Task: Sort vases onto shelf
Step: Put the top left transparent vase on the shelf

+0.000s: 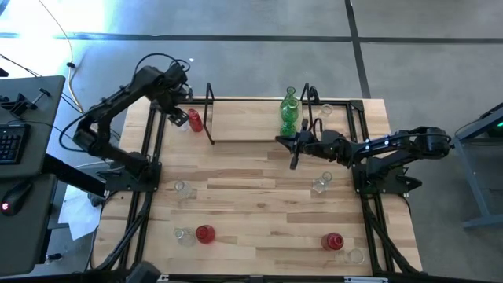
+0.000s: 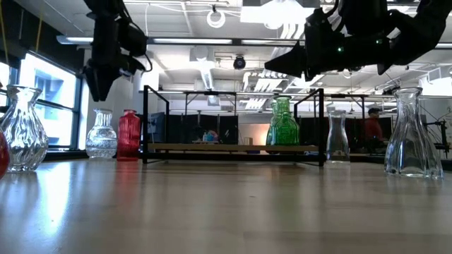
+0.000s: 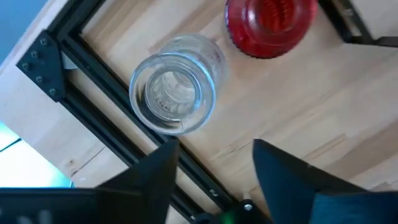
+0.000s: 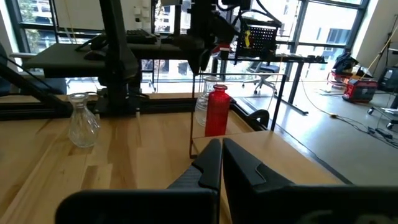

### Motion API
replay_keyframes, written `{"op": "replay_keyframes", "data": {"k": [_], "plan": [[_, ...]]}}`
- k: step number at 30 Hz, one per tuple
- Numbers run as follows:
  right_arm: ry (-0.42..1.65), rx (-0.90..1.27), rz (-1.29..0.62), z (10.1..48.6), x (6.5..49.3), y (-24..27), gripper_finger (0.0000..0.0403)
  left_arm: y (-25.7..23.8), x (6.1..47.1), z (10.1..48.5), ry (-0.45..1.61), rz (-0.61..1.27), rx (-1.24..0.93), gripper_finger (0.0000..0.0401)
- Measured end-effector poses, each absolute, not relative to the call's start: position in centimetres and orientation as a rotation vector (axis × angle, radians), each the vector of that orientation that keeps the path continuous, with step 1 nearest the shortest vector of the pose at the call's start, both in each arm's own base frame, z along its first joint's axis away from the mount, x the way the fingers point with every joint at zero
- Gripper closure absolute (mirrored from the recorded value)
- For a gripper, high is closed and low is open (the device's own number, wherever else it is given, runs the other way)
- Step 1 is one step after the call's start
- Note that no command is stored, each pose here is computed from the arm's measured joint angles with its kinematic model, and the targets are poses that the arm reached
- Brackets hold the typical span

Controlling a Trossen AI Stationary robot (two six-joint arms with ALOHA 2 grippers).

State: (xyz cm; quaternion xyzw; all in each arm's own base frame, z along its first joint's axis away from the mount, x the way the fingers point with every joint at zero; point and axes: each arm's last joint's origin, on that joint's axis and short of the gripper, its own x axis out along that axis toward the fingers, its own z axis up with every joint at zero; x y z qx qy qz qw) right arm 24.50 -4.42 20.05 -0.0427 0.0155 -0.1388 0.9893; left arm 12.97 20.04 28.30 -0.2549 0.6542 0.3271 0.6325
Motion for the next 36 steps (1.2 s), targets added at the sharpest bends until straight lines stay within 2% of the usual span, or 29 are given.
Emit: {"op": "replay_keyframes", "data": {"k": [4, 8, 18, 25, 36], "plan": [[0.032, -0.086, -0.287, 20.1, 24.5, -4.7, 0.0402, 20.7, 13.2, 27.4, 1.544, 0.731, -0.579, 0.0147], [0.033, -0.086, -0.288, 20.0, 24.4, -4.7, 0.0402, 20.9, 13.3, 27.3, 1.549, 0.714, -0.563, 0.0136], [0.034, -0.085, -0.288, 20.0, 24.4, -4.7, 0.0402, 20.5, 13.2, 27.8, 1.543, 0.722, -0.520, 0.0152], [0.038, -0.086, -0.288, 20.0, 24.4, -4.7, 0.0402, 19.8, 14.1, 28.0, 1.555, 0.619, -0.426, 0.0166], [0.048, -0.093, -0.288, 19.9, 24.4, -4.7, 0.0402, 19.9, 14.4, 26.9, 1.561, 0.592, -0.346, 0.0204]]}}
